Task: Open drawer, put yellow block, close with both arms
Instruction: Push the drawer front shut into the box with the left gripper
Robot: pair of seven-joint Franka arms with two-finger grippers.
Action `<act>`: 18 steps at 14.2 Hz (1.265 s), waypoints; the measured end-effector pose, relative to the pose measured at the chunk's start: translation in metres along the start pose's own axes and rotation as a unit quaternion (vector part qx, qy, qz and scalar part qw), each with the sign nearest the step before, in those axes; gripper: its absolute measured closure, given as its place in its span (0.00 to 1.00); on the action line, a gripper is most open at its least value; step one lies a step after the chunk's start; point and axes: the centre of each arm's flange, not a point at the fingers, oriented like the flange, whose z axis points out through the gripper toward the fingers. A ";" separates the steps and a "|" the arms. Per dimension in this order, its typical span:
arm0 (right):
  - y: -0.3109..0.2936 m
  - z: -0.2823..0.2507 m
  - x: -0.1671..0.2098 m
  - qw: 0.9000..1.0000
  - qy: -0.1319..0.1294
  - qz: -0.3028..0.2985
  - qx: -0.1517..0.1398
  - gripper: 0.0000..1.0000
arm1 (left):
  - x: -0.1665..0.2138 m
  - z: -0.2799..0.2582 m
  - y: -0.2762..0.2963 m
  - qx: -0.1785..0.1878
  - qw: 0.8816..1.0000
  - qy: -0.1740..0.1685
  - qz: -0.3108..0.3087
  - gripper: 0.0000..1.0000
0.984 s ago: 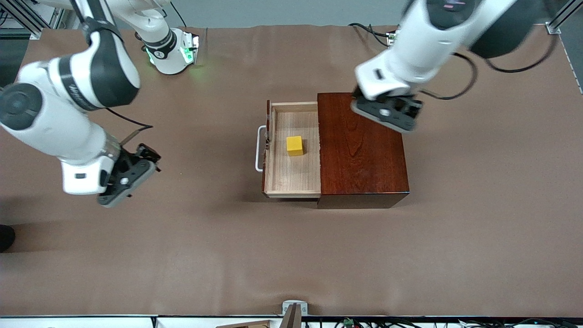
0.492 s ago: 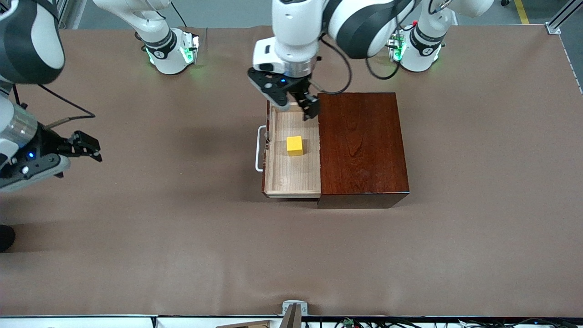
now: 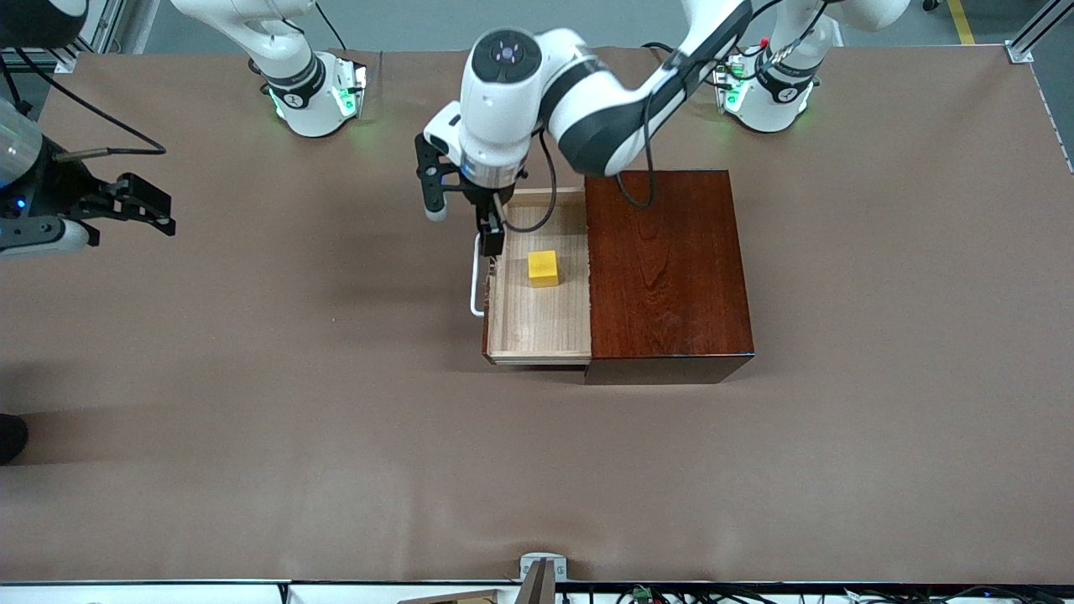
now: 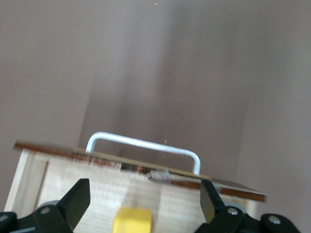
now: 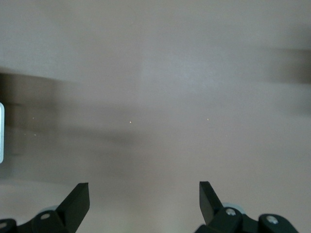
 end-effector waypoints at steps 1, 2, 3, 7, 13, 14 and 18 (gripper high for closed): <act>0.006 -0.001 -0.003 1.000 -0.001 0.011 0.000 0.00 | 0.000 0.019 -0.004 -0.002 1.000 0.005 0.026 0.00; 0.015 -0.001 -0.004 1.000 -0.004 0.021 0.000 0.00 | -0.001 0.037 -0.007 -0.004 0.999 0.008 0.043 0.00; 0.025 0.000 -0.005 1.000 -0.005 0.030 0.001 0.00 | -0.003 0.053 -0.009 -0.008 0.999 0.009 0.052 0.00; 0.030 0.003 -0.006 0.999 -0.008 0.036 0.002 0.00 | -0.011 0.092 -0.016 -0.019 0.998 0.001 0.052 0.00; 0.029 0.002 -0.006 0.999 -0.008 0.039 0.003 0.00 | -0.014 0.087 -0.023 -0.020 0.999 -0.008 0.048 0.00; 0.030 0.003 -0.006 0.999 -0.008 0.041 0.003 0.00 | -0.017 0.085 -0.029 -0.021 0.999 -0.017 0.045 0.00; 0.041 0.003 -0.008 0.999 -0.012 0.053 0.004 0.00 | -0.028 0.075 -0.037 -0.028 0.996 -0.060 0.051 0.00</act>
